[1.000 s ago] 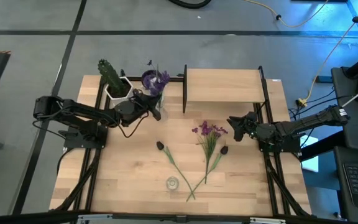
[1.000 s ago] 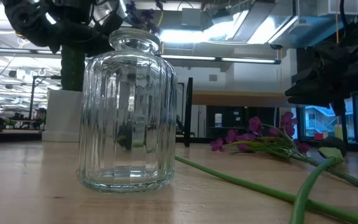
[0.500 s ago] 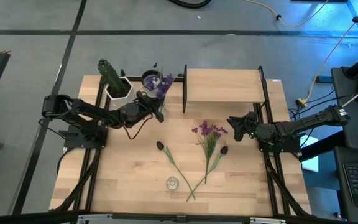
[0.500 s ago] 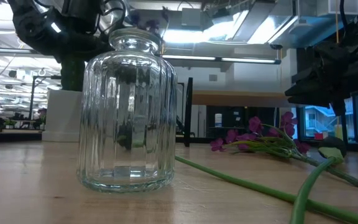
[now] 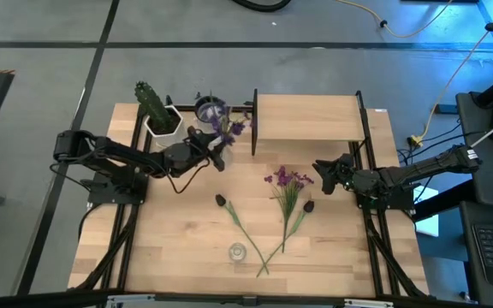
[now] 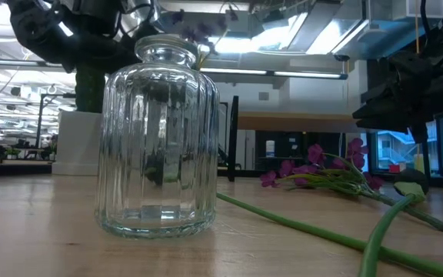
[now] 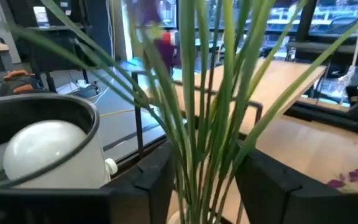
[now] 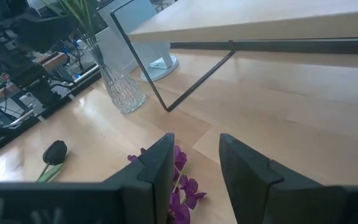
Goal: Pick and place flowers into a vace then onto a shelf
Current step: Put the dark purple flowers into the top transparent vase, then put the left black flower into the top transparent vase
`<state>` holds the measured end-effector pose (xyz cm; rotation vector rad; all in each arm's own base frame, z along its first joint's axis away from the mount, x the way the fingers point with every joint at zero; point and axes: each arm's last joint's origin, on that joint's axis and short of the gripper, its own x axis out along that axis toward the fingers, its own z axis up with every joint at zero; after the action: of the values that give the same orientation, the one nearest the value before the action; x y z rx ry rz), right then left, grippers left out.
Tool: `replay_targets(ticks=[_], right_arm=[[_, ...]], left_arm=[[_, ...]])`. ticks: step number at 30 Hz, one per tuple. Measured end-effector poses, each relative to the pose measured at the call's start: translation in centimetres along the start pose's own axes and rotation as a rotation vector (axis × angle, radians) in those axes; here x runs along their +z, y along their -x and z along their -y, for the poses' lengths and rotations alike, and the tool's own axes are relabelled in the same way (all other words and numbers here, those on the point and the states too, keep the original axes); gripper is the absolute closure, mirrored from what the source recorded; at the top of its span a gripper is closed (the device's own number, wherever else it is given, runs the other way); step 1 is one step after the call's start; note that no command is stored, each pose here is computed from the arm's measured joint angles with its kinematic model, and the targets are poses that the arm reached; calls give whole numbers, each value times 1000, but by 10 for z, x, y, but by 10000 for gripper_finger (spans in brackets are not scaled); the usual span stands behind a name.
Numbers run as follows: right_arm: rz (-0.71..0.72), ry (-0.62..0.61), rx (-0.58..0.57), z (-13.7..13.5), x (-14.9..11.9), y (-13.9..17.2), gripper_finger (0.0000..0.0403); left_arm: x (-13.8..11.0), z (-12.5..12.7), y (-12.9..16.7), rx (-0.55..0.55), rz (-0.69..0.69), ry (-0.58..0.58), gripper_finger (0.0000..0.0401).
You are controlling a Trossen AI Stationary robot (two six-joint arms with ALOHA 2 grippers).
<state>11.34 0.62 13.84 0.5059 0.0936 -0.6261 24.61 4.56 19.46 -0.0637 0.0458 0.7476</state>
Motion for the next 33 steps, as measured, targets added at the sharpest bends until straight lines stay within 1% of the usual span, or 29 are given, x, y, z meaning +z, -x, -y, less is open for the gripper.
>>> replay_targets(ticks=[4,6,9,15,17,19,21,23,25,28,33], right_arm=[[-1,1,-1,0,0,0,273],[-4,5,-3,0,0,0,273],[-4,5,-3,0,0,0,273],[-5,10,-4,0,-1,0,273],[-5,11,-4,1,-1,0,273],[-6,12,-5,1,-1,0,273],[-6,12,-6,1,-1,0,273],[-7,13,-6,1,-1,0,273],[-8,15,-7,1,-1,0,273],[-8,15,-7,1,-1,0,273],[-8,15,-7,1,-1,0,273]], left_arm=[[5,-1,6,-4,-24,-11,225],[7,-4,10,-9,-47,3,220],[8,-6,18,-26,-100,25,220],[12,-9,39,-53,-193,33,222],[13,-7,47,-94,-219,25,223],[15,-3,54,-170,-235,22,223],[17,3,61,-249,-237,45,223],[18,10,66,-299,-251,92,223],[21,20,70,-348,-261,108,223],[20,39,76,-410,-286,71,224],[27,82,77,-477,-322,0,224]])
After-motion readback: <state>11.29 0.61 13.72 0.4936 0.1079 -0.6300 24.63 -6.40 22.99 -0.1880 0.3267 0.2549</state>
